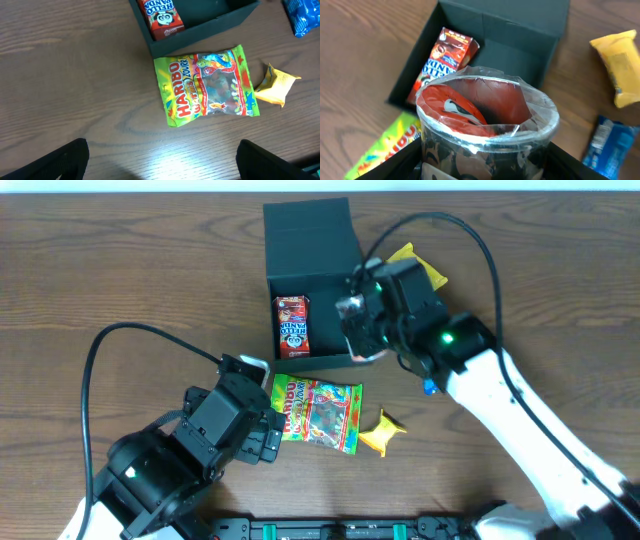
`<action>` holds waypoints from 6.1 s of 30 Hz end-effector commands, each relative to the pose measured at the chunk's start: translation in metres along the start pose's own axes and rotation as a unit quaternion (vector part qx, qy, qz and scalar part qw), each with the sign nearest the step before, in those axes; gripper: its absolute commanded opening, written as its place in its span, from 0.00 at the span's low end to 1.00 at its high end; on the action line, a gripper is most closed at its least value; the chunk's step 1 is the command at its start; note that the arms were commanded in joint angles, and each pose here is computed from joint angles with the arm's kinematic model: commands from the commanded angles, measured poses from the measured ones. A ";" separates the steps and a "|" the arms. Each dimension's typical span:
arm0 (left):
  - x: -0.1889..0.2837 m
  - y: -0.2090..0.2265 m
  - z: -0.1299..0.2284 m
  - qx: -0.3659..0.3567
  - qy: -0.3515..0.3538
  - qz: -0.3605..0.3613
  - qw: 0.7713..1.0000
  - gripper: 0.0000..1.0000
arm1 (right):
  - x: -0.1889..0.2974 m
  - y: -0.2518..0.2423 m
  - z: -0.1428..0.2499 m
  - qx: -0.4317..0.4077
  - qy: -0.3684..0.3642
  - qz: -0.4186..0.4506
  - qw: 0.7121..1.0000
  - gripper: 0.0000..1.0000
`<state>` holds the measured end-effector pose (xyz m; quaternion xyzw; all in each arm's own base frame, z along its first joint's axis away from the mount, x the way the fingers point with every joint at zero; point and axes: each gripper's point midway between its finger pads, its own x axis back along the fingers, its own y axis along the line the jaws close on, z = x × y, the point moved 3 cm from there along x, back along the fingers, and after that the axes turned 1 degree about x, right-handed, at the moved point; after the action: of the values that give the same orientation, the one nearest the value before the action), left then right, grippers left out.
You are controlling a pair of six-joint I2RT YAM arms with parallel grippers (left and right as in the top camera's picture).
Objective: Pack container
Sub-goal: 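Lift the Pringles can and carry it into the black box, then lower the Pringles can beside the Hello Panda box and release, then move the right gripper to the blue bar and grasp it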
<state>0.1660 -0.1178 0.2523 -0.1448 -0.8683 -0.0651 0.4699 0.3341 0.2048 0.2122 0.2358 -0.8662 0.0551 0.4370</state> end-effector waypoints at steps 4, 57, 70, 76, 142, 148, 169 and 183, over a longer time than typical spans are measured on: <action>-0.001 0.003 -0.001 -0.004 -0.002 -0.009 1.000 0.95 | -0.035 0.015 -0.002 -0.036 0.017 -0.012 0.999 0.66; -0.001 0.003 -0.001 -0.004 -0.002 -0.009 1.000 0.95 | -0.138 0.016 0.005 -0.205 -0.001 0.041 0.978 0.83; -0.001 0.003 -0.001 -0.004 -0.002 -0.009 1.000 0.95 | -0.121 0.011 -0.004 -0.159 -0.016 0.059 0.985 0.43; -0.001 0.003 -0.001 -0.004 -0.002 -0.009 1.000 0.95 | -0.095 -0.006 0.002 -0.089 0.000 0.118 0.989 0.02; -0.001 0.003 -0.001 -0.004 -0.002 -0.009 1.000 0.95 | 0.028 -0.074 0.052 0.061 0.069 0.218 0.972 0.99; -0.001 0.003 -0.001 -0.004 -0.002 -0.009 1.000 0.95 | 0.035 -0.116 0.089 0.012 0.103 0.240 0.965 0.99; -0.001 0.003 -0.001 -0.004 -0.002 -0.009 1.000 0.95 | -0.063 -0.142 0.114 -0.062 0.162 0.142 0.974 0.99; -0.001 0.003 -0.001 -0.004 -0.002 -0.009 1.000 0.95 | -0.083 -0.164 0.125 -0.083 0.172 0.177 0.965 0.99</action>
<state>0.1660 -0.1178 0.2523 -0.1447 -0.8683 -0.0649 0.4700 0.3586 0.0597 0.0581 0.0471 -0.8096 0.1025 0.5761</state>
